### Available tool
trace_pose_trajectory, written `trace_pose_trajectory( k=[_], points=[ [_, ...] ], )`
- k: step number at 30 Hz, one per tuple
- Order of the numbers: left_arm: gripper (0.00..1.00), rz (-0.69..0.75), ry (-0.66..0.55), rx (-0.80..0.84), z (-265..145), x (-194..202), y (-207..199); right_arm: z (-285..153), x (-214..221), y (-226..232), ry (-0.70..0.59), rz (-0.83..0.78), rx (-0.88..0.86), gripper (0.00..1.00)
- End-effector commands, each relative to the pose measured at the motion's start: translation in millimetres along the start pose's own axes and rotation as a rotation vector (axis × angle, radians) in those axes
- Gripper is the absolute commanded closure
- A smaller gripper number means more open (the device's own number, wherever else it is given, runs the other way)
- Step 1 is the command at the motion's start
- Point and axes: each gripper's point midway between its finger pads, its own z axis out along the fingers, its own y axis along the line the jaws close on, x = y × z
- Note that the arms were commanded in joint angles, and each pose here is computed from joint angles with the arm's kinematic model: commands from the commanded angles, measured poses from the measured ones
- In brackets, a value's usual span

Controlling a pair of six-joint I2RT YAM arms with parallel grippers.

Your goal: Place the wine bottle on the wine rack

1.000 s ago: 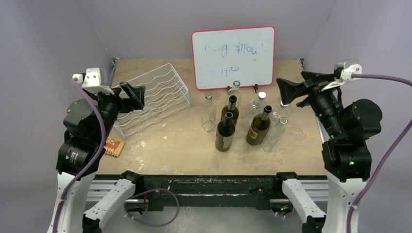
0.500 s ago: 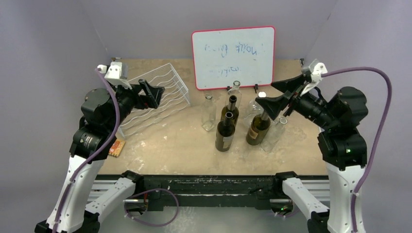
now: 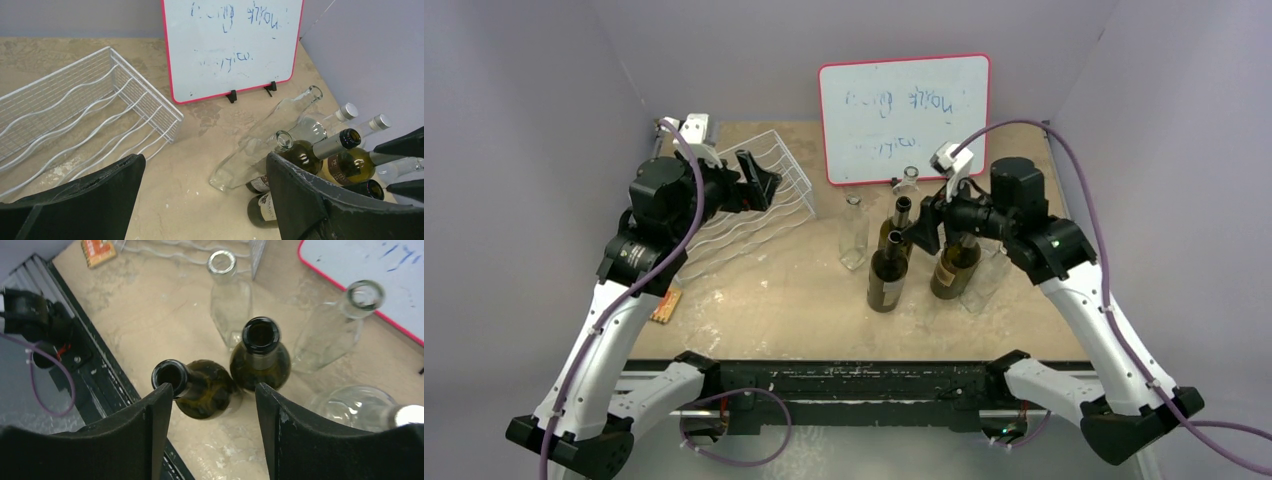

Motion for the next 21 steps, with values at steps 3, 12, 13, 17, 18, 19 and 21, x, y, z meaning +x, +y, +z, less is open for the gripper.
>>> trace_pose_trajectory(
  k=[3, 12, 13, 17, 18, 19, 21],
  points=[
    [0.09, 0.001, -0.055, 0.038, 2, -12, -8, 8, -2, 10, -0.042, -0.140, -0.022, 0.38],
    [0.09, 0.013, -0.074, 0.044, -5, -14, -9, 14, -1, 25, -0.047, -0.200, -0.098, 0.56],
    [0.09, 0.014, -0.074, 0.045, -5, -13, -8, 13, -1, 28, -0.050, -0.208, -0.116, 0.53],
    [0.09, 0.017, -0.078, 0.046, -5, -11, -8, 11, 1, 39, -0.089, -0.262, -0.176, 0.38],
    [0.09, 0.017, -0.079, 0.045, -5, -11, -7, 10, 1, 40, -0.101, -0.272, -0.178, 0.36],
    [0.09, 0.017, -0.079, 0.047, -5, -12, -8, 10, 1, 40, -0.108, -0.286, -0.180, 0.35],
    [0.09, 0.018, -0.080, 0.048, -5, -13, -9, 11, 3, 42, -0.119, -0.306, -0.191, 0.34]
  ],
)
